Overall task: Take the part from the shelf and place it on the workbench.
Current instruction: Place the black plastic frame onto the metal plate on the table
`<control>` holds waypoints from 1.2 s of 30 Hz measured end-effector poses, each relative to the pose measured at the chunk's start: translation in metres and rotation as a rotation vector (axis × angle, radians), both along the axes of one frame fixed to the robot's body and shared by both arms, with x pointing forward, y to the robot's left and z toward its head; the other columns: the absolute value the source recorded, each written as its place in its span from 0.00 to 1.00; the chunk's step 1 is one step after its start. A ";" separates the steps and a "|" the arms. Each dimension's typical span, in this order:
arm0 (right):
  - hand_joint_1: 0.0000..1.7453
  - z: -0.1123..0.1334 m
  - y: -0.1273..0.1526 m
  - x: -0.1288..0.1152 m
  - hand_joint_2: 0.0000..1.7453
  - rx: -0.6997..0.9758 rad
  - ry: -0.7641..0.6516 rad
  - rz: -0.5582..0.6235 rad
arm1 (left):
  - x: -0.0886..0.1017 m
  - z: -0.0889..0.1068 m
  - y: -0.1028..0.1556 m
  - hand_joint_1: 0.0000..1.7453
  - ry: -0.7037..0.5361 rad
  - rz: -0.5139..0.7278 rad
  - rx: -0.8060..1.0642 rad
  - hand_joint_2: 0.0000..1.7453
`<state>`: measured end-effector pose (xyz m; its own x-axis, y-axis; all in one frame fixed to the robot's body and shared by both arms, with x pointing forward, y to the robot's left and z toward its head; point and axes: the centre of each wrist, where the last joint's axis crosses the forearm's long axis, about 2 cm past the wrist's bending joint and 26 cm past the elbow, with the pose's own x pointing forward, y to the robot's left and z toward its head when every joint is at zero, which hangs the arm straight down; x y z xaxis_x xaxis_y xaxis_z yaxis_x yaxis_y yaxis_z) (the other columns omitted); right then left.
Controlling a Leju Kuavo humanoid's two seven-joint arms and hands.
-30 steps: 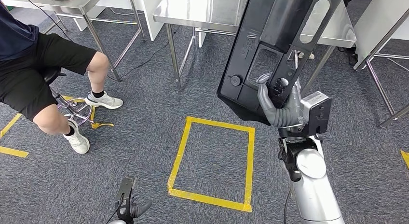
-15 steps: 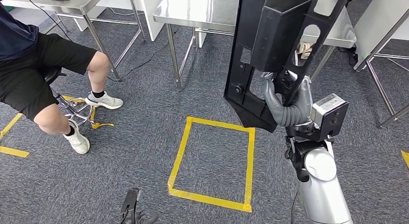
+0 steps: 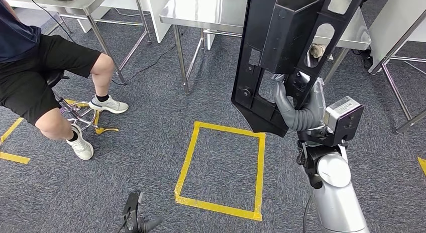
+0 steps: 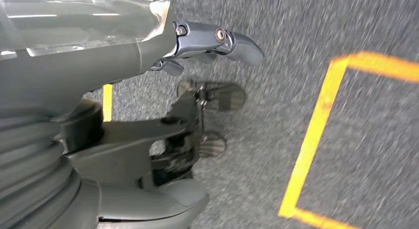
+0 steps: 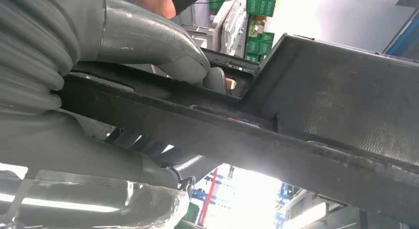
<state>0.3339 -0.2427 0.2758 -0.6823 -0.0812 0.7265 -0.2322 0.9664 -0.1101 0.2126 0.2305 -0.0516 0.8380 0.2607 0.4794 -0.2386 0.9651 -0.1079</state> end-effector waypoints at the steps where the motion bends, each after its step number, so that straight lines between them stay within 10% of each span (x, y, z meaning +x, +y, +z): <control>1: 1.00 0.000 0.000 0.000 1.00 0.001 0.001 0.001 | 0.004 0.002 0.003 0.00 0.000 0.000 -0.004 1.00; 12: 1.00 0.000 0.003 0.000 1.00 -0.007 -0.002 0.005 | 0.036 0.011 0.045 0.00 0.000 -0.007 0.073 1.00; 36: 1.00 -0.009 -0.002 0.005 1.00 -0.038 0.005 -0.011 | 0.010 -0.002 0.021 0.00 0.030 0.011 0.112 1.00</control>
